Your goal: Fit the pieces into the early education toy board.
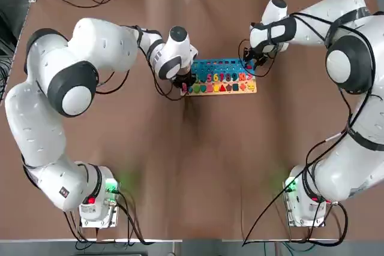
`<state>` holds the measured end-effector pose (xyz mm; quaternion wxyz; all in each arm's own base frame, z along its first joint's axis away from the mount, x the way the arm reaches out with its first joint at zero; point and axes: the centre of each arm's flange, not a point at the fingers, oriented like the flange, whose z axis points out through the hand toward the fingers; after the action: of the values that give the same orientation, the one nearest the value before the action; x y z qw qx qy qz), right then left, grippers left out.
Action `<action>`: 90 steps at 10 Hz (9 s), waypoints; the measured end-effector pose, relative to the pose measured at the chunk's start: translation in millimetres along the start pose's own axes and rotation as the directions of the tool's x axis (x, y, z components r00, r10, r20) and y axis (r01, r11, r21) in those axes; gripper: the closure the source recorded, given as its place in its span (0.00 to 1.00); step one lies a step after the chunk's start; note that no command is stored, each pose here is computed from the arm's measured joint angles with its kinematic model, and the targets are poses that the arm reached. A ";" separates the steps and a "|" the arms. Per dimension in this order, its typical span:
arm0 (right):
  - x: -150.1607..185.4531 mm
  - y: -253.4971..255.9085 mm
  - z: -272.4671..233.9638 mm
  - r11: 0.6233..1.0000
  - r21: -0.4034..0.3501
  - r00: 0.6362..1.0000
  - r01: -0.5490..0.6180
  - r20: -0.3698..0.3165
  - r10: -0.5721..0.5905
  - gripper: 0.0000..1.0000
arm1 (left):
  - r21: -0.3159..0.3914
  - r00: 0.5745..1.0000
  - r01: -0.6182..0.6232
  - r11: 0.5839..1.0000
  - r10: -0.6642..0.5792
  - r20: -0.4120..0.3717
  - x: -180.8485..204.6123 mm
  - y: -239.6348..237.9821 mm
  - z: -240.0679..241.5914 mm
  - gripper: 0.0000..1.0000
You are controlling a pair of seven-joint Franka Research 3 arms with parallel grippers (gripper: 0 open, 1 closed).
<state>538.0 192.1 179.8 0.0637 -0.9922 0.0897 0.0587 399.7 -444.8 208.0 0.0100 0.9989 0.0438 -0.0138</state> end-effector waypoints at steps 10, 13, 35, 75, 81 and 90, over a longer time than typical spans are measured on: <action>5.7 66.6 -239.7 0.995 -0.073 0.990 0.062 -0.122 -0.070 0.06 | -0.001 0.999 -0.045 0.999 0.045 0.000 9.0 -4.4 5.9 0.74; -5.7 129.3 -326.9 0.989 -0.085 0.985 0.122 -0.115 -0.132 0.01 | -0.003 0.999 -0.039 0.999 0.039 -0.003 13.8 -3.8 6.5 0.74; -49.6 206.4 -436.8 0.973 -0.153 0.983 0.173 -0.040 -0.181 0.01 | 0.001 0.999 -0.040 0.999 0.040 0.012 14.4 2.2 15.4 0.74; -43.9 207.5 -432.5 0.973 -0.152 0.983 0.171 -0.034 -0.178 0.01 | 0.013 0.999 -0.044 0.999 0.043 0.025 12.1 1.7 18.3 0.74; -43.8 207.5 -432.3 0.973 -0.152 0.983 0.171 -0.034 -0.178 0.01 | 0.005 0.999 -0.041 0.999 0.041 0.016 15.8 4.6 13.8 0.74; -43.2 207.5 -432.8 0.973 -0.152 0.983 0.171 -0.039 -0.179 0.01 | 0.015 0.999 -0.040 0.999 0.040 0.024 14.2 2.2 16.5 0.74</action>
<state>502.8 -62.3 587.6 -0.0077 -0.9994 -0.0011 0.0333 413.6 -446.1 191.1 0.0030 0.9994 0.0235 -0.0259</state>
